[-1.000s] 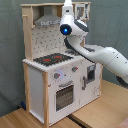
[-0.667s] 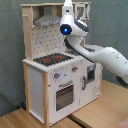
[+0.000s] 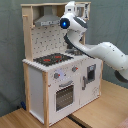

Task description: Play with the kitchen

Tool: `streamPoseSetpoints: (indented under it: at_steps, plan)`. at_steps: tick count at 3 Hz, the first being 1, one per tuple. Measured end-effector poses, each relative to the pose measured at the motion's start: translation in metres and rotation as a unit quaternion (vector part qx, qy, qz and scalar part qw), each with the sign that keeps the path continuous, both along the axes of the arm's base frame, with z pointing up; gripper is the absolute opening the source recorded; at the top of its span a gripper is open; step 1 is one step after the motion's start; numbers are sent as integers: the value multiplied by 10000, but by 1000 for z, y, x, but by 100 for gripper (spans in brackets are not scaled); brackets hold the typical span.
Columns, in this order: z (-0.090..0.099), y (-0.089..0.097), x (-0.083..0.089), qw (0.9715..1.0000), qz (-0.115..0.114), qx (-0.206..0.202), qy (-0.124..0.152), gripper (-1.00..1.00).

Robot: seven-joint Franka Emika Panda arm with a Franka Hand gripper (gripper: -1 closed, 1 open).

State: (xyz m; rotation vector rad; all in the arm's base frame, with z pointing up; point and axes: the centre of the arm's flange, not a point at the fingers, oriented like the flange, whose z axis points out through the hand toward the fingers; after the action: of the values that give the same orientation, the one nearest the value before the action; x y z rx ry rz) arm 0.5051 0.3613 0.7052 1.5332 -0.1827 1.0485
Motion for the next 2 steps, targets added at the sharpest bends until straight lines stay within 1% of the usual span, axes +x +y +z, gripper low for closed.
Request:
streamPoseSetpoints:
  at_steps: [1, 2]
  plan:
    - [6, -28, -5, 9981, -501, 356, 83, -100]
    - [18, -47, -26, 9967, -642, 490, 126, -100]
